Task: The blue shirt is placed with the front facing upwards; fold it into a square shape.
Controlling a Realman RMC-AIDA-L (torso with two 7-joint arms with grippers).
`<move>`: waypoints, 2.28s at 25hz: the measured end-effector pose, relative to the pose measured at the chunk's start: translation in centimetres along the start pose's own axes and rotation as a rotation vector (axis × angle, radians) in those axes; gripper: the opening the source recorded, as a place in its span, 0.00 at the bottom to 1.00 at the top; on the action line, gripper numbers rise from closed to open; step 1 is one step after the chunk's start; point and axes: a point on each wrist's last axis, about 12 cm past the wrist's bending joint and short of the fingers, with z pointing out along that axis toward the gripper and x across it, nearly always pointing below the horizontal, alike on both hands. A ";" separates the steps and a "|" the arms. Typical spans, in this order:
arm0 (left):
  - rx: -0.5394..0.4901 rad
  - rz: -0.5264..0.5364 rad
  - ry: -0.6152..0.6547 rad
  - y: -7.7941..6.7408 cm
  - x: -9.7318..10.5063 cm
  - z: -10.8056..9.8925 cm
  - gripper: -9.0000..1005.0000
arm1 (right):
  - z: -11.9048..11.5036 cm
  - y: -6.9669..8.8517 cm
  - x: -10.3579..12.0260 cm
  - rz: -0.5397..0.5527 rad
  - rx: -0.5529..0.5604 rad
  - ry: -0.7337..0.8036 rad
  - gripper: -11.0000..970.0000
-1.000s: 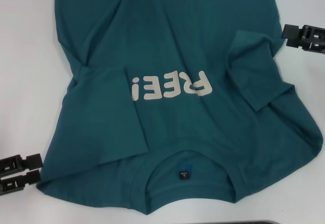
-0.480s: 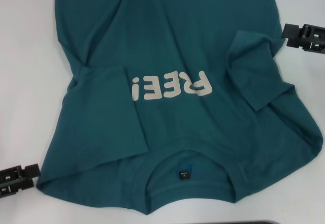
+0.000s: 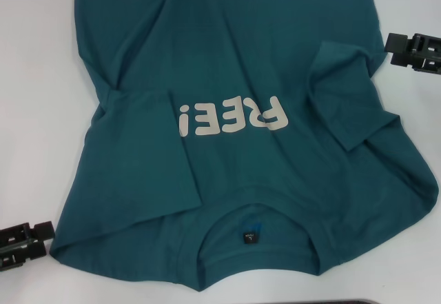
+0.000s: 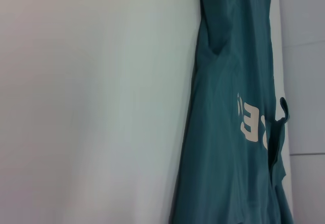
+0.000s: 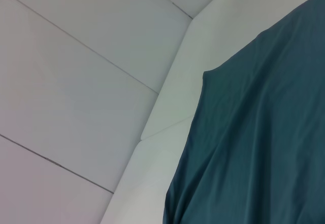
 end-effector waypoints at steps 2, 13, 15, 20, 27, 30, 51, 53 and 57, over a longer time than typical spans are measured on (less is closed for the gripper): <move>0.000 -0.014 0.002 0.0 0.0 0.1 0.74 | 0.0 0.0 0.0 0.001 0.002 -0.001 0.94; -0.016 -0.023 0.010 0.1 -0.1 0.3 0.74 | -0.2 -0.1 0.1 0.006 0.007 -0.008 0.94; -0.019 -0.022 0.012 0.1 -0.1 0.3 0.74 | -0.2 -0.1 0.1 0.007 0.007 -0.008 0.94; -0.024 -0.023 0.012 0.2 -0.1 0.4 0.74 | -0.3 -0.1 0.1 0.008 0.007 -0.008 0.94; -0.028 -0.033 0.016 0.2 -0.1 0.4 0.74 | -0.3 -0.1 0.2 0.008 0.006 -0.004 0.94; -0.040 -0.039 0.024 0.3 -0.1 0.5 0.74 | -0.3 -0.1 0.2 0.008 0.006 -0.003 0.94; 0.092 0.015 0.091 -2.1 -1.0 3.1 0.74 | -0.2 -0.2 0.4 0.016 0.000 0.000 0.94; 0.096 0.015 0.091 -2.2 -1.1 3.1 0.74 | -0.2 -0.2 0.4 0.020 0.001 0.000 0.94; 0.051 0.005 0.080 -1.7 -1.3 2.7 0.74 | -0.2 -0.2 0.4 0.020 0.002 -0.001 0.94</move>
